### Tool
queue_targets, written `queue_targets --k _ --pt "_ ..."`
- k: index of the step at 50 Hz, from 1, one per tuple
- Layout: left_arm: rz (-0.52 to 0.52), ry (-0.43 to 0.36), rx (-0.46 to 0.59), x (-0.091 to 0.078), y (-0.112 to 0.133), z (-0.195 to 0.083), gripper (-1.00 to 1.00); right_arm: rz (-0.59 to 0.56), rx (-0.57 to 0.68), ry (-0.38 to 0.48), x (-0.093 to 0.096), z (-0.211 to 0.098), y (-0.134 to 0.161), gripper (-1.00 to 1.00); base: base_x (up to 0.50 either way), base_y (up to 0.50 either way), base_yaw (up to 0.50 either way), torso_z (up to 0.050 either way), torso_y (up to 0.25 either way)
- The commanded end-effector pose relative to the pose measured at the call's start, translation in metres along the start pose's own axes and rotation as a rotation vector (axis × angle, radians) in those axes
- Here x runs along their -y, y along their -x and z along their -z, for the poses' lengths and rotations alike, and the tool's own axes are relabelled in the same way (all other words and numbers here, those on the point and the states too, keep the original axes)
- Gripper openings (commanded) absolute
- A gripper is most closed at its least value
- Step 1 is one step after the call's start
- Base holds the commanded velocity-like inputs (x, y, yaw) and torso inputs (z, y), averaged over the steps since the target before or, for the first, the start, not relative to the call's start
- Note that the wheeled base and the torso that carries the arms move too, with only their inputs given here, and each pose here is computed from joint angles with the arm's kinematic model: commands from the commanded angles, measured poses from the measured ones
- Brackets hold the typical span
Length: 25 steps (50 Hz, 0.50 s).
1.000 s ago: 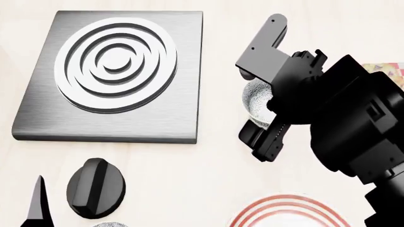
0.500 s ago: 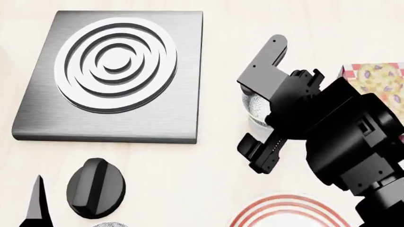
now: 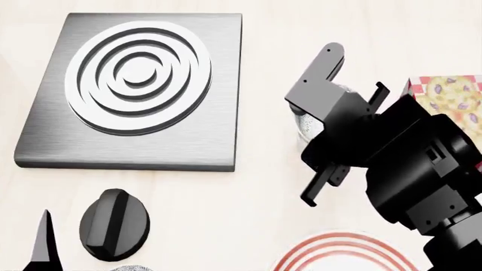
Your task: Pick the akita bowl on the ramekin and place it on the plate.
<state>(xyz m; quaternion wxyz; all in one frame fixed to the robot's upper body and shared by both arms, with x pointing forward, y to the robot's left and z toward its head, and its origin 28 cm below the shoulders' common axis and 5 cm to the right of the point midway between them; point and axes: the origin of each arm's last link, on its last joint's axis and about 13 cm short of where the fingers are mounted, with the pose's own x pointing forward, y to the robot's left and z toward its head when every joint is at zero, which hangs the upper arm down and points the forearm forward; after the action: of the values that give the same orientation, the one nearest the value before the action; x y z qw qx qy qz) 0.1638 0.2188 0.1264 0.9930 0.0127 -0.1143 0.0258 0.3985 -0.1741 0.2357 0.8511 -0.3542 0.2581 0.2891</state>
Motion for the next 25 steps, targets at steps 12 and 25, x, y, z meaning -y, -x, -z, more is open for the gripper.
queue_targets --k 12,25 --pt "-0.006 0.004 -0.009 0.000 0.000 0.001 1.00 -0.011 -0.026 0.021 -0.003 0.001 0.003 -1.00 0.00 0.00 0.00 0.000 0.000" --pt "-0.004 0.009 -0.009 0.000 0.000 0.001 1.00 0.026 -0.028 0.057 0.013 -0.012 0.034 -1.00 0.00 0.00 0.00 0.000 0.000"
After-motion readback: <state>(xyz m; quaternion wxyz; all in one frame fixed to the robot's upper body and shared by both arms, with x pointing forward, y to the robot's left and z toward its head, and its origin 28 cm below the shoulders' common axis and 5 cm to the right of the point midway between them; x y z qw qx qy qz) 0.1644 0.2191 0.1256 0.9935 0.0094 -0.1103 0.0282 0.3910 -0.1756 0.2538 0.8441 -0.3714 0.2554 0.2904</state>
